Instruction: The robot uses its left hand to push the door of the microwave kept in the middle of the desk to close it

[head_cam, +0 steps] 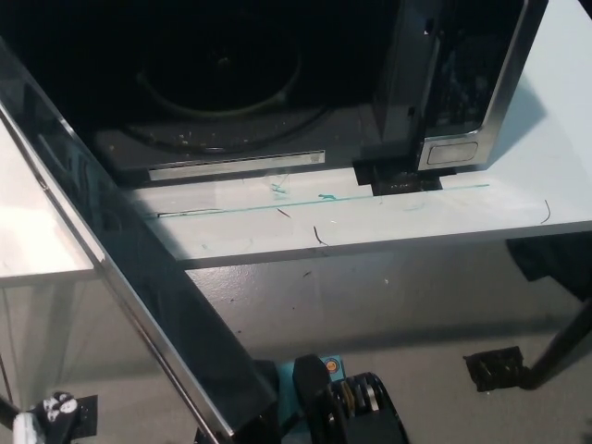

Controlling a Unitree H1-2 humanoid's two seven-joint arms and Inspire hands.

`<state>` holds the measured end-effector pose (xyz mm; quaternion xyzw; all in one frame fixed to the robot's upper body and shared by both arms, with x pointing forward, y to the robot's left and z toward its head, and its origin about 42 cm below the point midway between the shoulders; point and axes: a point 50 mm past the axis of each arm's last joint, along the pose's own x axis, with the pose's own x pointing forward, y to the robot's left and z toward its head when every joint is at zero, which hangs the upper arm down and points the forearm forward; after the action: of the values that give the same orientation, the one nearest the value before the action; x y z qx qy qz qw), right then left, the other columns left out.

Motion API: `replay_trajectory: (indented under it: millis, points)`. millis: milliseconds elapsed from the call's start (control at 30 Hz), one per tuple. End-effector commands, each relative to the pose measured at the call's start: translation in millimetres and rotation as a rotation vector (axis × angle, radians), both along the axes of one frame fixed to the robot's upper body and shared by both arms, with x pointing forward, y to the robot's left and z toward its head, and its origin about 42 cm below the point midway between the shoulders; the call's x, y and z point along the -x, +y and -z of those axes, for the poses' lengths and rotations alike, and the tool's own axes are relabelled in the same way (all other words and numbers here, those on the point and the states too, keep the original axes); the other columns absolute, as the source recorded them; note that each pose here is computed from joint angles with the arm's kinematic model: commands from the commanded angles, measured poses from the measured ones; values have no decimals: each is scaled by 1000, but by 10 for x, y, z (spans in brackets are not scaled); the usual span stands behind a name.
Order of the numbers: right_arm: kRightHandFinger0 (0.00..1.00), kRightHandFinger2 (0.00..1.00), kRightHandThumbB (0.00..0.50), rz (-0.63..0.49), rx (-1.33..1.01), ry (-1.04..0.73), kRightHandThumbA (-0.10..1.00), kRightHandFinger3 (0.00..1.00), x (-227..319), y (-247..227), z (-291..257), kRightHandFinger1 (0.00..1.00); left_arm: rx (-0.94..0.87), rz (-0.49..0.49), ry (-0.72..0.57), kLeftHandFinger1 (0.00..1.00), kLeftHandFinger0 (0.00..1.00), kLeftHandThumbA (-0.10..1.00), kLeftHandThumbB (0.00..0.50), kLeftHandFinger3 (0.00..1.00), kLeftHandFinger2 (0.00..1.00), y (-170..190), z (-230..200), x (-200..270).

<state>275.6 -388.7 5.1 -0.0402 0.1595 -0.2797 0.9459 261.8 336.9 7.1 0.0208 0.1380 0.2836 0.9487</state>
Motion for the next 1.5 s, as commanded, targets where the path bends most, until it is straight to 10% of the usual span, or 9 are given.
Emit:
replay_trajectory:
  millis: [0, 433, 767, 1467]
  points:
    - [242, 373, 191, 30, 36, -75, -100, 518, -74, -147, -171, 300, -37, 66, -188, 68, 59, -100, 62, 383, 209, -81, -443, 43]
    - [256, 348, 172, 17, 38, -50, -100, 504, -32, -119, -139, 305, -320, 426, -797, 0, 0, -98, 30, 343, 92, -1050, -1982, 77]
    - [267, 366, 177, 27, 30, -33, -100, 538, 30, -119, -94, 318, -451, 704, -1006, 0, 0, -100, 42, 234, 59, -1588, -2594, -143]
    - [245, 324, 180, 24, 22, -31, -100, 486, 52, -96, -55, 287, -734, 789, -1001, 9, 0, -100, 118, 221, 84, -1696, -2985, -1389]
